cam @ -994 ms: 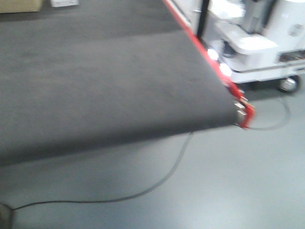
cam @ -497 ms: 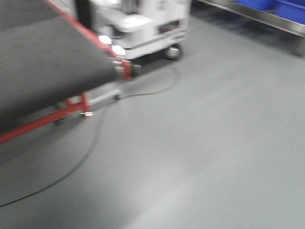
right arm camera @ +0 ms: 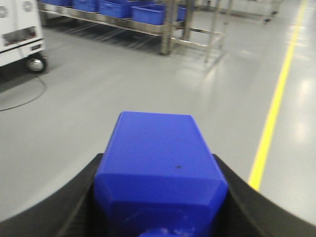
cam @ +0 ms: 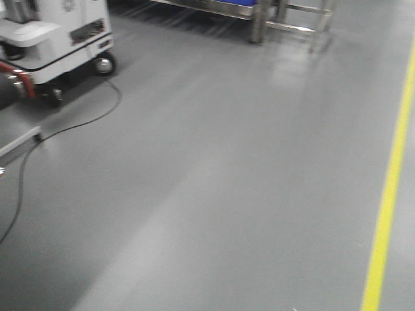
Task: Pour parts from conveyor to right shelf
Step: 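Drive away from the conveyor holding the block in the right gripper, then drive along the yellow floor line carrying the blue block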
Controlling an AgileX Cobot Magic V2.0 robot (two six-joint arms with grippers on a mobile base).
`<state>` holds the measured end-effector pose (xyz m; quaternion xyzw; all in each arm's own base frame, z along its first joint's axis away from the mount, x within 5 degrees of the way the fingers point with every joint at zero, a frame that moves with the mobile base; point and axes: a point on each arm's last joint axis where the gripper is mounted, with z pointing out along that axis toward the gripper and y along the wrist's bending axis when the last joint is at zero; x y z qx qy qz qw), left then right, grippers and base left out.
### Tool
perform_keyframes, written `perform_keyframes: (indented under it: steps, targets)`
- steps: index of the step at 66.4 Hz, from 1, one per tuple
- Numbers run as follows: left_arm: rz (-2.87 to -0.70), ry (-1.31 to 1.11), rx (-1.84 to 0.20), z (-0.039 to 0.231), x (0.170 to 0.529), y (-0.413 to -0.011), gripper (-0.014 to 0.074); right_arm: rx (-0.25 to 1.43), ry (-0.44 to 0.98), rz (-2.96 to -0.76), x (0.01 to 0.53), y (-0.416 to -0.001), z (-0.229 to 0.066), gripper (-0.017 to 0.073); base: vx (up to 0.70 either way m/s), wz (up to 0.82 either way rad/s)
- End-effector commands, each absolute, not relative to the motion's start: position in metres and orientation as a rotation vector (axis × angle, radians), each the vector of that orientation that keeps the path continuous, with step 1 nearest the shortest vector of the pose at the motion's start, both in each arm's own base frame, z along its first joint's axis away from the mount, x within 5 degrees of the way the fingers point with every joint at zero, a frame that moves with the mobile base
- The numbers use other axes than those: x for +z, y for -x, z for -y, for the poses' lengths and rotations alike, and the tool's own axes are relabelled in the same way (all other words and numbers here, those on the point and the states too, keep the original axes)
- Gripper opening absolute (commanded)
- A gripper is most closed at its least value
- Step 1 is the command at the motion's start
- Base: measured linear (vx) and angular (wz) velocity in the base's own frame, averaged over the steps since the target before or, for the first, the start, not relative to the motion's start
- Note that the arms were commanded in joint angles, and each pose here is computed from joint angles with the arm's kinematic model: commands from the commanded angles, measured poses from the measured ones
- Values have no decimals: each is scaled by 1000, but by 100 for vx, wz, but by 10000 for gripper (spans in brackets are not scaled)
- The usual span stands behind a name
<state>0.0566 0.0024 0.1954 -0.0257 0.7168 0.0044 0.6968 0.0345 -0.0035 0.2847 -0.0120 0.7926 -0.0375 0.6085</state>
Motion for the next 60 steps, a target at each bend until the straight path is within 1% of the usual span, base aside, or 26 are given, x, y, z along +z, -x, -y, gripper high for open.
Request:
perform_keyframes:
  steps: [1,31,60]
  targets:
    - [-1489,61,-7,-2,210,-55,-6,-94,30,-1734,300,-36,3,-5,-35,-68]
    - [-1489,61,-7,-2,210,-55,-6,-94,30,-1734,300,-36,3,-5,-29,-63]
    - [-1489,61,-7,-2,210,-55,-6,-93,29,-1734,300,-36,3,-5,-16,-57]
